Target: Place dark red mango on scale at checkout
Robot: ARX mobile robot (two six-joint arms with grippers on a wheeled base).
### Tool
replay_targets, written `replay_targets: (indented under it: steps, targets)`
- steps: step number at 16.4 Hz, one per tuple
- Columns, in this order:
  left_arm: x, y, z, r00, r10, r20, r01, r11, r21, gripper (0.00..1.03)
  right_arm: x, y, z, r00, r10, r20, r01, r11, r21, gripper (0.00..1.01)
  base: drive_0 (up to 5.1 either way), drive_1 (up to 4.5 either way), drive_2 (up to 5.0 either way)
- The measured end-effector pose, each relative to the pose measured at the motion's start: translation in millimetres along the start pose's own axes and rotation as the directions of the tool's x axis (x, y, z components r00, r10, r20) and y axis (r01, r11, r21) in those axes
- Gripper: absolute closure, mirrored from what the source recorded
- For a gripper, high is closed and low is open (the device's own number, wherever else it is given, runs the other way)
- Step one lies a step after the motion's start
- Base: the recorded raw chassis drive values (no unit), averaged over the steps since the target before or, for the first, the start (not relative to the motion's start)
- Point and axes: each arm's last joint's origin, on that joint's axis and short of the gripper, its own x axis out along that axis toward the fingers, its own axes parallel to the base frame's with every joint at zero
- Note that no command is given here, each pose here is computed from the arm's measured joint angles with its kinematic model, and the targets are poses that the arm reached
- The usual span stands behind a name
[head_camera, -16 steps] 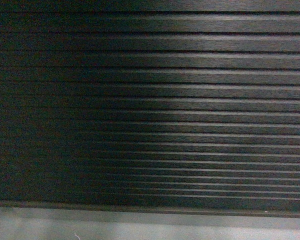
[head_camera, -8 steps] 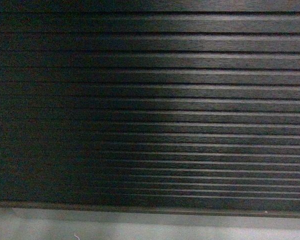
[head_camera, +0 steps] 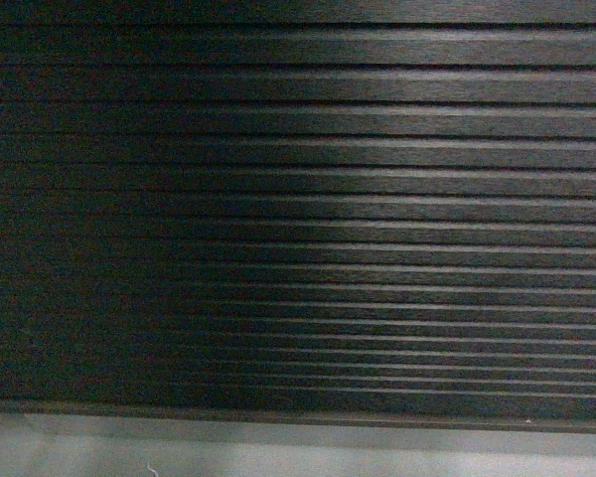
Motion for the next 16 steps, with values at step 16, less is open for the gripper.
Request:
replay_targets:
  steps: [16]
  targets:
    - [0.0, 0.0, 0.0, 1.0, -0.001, 0.0, 0.001, 1.0, 0.0, 0.05, 0.0, 0.0, 0.0, 1.0, 0.0, 0.0, 0.0, 1.0, -0.001, 0.03, 0.0, 0.0, 0.0]
